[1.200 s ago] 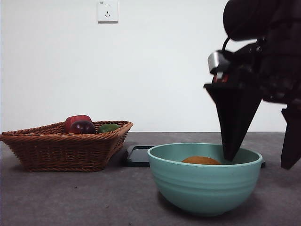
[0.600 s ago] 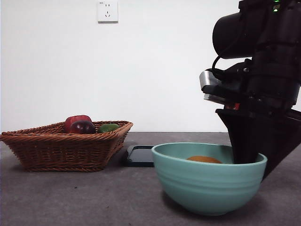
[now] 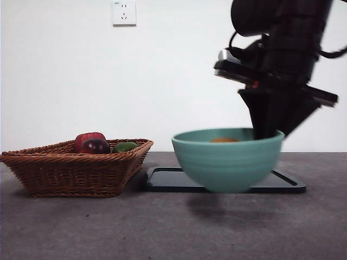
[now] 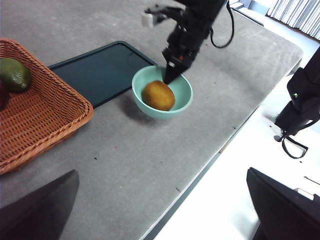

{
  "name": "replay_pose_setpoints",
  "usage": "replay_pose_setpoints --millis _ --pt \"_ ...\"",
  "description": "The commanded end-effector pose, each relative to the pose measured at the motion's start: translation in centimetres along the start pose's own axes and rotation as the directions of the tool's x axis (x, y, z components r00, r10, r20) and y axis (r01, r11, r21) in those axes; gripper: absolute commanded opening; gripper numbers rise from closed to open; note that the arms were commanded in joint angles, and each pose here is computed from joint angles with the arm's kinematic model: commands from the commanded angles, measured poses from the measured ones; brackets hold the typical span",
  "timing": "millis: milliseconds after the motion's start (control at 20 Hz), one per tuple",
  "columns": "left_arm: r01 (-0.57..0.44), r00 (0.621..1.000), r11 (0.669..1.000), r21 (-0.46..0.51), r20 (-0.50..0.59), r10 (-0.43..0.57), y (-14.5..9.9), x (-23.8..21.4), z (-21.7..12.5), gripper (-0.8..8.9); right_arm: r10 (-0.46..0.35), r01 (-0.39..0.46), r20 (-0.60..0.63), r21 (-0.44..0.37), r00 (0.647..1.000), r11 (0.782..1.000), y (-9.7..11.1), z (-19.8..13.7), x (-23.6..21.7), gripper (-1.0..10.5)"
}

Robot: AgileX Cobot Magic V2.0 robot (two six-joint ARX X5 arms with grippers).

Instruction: Pick up the wifruite, put it on the bowl, pick up the plate, put it on desk

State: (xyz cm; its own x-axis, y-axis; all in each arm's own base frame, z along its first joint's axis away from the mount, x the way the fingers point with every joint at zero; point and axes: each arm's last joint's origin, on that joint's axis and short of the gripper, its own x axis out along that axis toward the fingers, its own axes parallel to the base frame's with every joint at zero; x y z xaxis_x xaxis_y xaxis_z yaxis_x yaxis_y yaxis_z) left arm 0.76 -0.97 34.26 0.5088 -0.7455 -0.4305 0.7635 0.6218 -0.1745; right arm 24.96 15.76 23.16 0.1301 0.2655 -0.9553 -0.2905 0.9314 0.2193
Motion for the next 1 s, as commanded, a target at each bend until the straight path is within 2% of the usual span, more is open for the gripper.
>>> replay_pose_setpoints --millis 50,400,600,800,1000 --pt "0.014 1.0 1.0 0.005 0.017 -0.014 -0.1 -0.2 0.2 5.63 -0.004 0.004 0.013 -0.008 1.0 1.0 0.3 2.1 -0.5 0.1" --pt "0.014 1.0 1.0 0.005 0.017 -0.014 -0.1 -0.2 0.3 5.63 -0.025 0.025 0.011 0.022 1.0 0.999 -1.2 8.7 0.0 0.1" --pt "0.014 1.0 1.0 0.005 0.017 -0.014 -0.1 -0.2 0.3 5.63 -0.036 0.035 0.013 0.051 0.999 0.998 -2.9 12.0 1.4 0.1" --pt "0.014 1.0 1.0 0.005 0.017 -0.014 -0.1 -0.2 0.3 5.63 -0.041 0.04 0.009 0.09 0.999 0.995 -5.1 13.8 3.1 0.1" --pt "0.014 1.0 1.0 0.005 0.017 -0.014 -0.1 -0.2 0.3 5.63 -0.017 0.017 -0.007 0.086 1.0 0.996 -5.7 13.8 3.6 0.1"
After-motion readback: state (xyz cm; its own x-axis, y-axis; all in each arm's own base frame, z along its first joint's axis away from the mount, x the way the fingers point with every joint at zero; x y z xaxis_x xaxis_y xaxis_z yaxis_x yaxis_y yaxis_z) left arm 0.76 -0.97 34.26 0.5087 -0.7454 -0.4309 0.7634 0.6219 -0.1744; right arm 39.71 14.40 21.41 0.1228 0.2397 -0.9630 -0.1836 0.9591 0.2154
